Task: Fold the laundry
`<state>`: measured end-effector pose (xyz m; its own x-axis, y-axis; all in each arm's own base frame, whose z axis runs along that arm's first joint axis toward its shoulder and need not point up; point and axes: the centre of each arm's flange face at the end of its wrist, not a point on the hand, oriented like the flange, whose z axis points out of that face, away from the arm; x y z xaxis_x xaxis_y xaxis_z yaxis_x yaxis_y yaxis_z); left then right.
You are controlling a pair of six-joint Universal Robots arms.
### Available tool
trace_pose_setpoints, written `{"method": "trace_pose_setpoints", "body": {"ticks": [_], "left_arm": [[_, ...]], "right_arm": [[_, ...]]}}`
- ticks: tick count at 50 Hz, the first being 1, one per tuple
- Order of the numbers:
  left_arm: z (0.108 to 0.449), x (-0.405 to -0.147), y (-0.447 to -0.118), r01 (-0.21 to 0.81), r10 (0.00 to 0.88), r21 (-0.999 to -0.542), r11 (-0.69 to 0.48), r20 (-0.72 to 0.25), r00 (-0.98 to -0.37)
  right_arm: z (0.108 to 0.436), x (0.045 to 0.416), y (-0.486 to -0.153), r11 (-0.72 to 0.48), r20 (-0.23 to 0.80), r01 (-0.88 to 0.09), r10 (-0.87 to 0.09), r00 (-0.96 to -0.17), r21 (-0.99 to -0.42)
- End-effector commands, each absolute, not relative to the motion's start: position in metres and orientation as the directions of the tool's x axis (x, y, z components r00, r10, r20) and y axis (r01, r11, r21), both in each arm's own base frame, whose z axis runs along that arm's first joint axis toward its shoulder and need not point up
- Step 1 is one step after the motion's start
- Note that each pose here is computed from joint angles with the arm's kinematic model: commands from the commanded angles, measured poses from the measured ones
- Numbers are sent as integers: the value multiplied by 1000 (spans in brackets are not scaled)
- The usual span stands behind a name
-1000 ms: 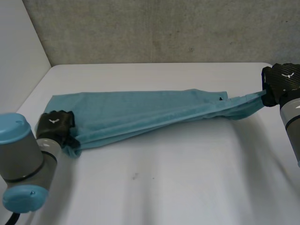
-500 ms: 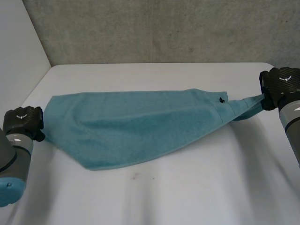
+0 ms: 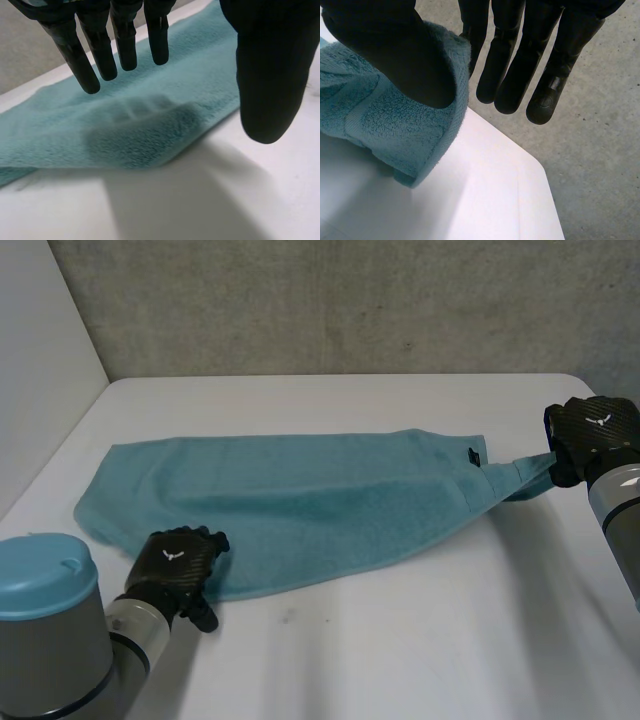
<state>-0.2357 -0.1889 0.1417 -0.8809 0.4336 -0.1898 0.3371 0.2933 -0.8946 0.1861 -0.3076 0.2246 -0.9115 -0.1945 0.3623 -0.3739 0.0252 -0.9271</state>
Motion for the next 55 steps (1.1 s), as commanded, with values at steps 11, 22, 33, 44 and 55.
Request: {"method": "trace_pose_setpoints", "body": {"ticks": [11,22,33,44,55], "left_arm": [[127,-239,-213,313,398,-915,256,-195,-896],[120,-239,-219,317,393,-910,268,-198,-898],[117,-237,-231,311,374,-910,273,-197,-906],[115,-236,-239,302,356,-916,263,-199,-913],[180,-221,-239,243,273,-965,101,-209,-939]], "right_arm": [[222,186,-307,27,364,-376,-196,-911,-926],[219,186,-309,37,363,-377,-200,-910,-925],[217,186,-309,41,365,-379,-200,-909,-924],[217,186,-309,41,366,-381,-199,-909,-924],[236,186,-302,14,472,-485,-205,-858,-875]]}}
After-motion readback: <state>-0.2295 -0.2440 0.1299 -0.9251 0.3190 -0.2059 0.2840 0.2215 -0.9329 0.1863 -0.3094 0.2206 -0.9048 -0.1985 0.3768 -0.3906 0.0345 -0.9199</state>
